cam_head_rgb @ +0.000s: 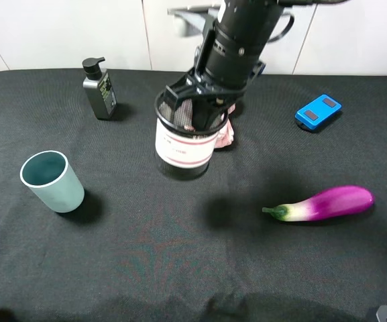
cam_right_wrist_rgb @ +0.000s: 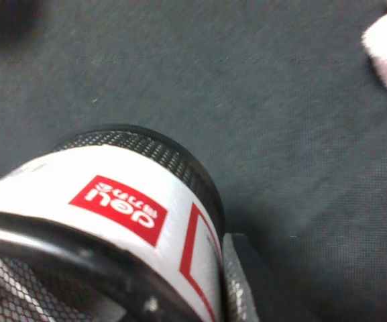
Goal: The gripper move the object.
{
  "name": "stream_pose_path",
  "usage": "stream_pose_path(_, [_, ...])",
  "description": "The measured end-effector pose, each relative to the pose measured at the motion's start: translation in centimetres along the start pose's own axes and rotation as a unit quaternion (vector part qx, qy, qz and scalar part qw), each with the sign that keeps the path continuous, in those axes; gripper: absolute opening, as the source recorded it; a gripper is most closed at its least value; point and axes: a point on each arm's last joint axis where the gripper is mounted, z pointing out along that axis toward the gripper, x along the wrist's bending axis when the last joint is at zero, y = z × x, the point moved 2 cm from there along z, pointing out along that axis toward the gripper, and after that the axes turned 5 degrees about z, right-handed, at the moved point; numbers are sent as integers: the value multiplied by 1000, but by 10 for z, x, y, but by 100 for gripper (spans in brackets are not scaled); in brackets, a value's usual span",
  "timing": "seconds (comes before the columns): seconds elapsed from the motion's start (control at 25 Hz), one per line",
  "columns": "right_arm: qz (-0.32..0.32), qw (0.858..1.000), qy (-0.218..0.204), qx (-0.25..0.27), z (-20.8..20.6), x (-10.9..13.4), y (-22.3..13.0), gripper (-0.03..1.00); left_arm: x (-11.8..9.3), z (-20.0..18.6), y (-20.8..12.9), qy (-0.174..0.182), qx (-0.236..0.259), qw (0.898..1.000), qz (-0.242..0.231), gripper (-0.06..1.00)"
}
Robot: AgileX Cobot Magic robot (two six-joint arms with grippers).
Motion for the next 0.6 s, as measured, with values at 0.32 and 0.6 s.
stream_pose_path(0.32, [28,998,-29,-42,-29,-19,18,5,0,0,0,0,0,1000,0,93])
stream_pose_path(0.6, [91,993,-46,-65,-45,-69,22,5,0,0,0,0,0,1000,0,93])
